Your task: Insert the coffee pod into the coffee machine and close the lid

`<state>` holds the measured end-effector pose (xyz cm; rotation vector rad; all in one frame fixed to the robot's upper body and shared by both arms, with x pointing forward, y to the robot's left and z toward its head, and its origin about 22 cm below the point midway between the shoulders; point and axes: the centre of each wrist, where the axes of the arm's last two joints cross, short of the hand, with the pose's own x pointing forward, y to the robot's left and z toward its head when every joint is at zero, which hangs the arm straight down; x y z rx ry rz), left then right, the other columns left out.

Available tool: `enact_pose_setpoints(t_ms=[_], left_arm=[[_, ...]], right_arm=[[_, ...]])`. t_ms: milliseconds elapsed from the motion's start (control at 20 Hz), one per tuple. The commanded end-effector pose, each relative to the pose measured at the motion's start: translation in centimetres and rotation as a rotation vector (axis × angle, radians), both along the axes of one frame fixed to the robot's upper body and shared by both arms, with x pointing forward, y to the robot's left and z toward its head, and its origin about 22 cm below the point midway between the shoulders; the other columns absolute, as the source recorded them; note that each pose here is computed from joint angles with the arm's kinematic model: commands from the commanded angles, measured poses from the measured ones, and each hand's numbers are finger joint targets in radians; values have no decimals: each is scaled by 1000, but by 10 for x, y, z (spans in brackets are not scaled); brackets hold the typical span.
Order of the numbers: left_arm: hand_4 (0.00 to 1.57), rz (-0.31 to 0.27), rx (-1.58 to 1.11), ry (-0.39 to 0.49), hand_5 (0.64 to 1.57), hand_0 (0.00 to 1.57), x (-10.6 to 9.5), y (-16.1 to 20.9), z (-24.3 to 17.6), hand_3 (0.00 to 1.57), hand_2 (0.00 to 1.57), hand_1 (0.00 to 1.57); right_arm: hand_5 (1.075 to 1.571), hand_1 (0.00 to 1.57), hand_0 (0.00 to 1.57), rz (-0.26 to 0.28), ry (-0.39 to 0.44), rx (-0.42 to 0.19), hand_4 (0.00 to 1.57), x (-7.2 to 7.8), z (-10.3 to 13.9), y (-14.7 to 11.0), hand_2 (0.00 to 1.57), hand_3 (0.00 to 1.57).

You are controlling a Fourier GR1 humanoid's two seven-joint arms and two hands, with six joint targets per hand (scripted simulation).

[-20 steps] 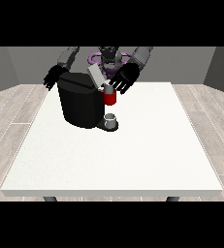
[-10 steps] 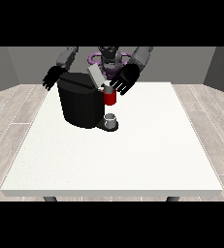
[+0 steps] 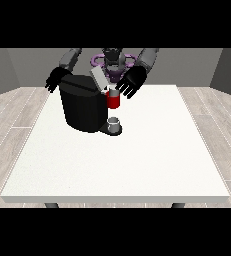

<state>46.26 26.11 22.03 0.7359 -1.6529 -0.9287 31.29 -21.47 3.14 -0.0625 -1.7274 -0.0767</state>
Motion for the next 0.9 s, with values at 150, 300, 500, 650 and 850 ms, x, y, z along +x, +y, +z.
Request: enact_pose_setpoints(t_ms=[150,300,500,650,850], left_arm=[[371,-37,21,-16,1571,1066,0,4,16,928,1115,1066],[235,-48,84,1,1571,567,-2,10,14,640,810,567],[0,-43,121,64,1571,0,-2,6,-9,0,0,0],[0,-18,145,43,1571,0,-2,6,-19,0,0,0],[0,-72,121,-4,1571,0,-1,-7,15,0,0,0]], right_arm=[[1571,0,0,-37,-19,-21,465,7,5,-8,0,0],[1571,0,0,-12,4,-14,413,1,-4,-14,0,0],[1571,0,0,-36,33,6,353,-4,-9,2,0,0],[1571,0,0,14,3,-17,338,-4,5,16,0,0],[1571,0,0,-47,-16,-16,378,10,-4,-20,0,0]])
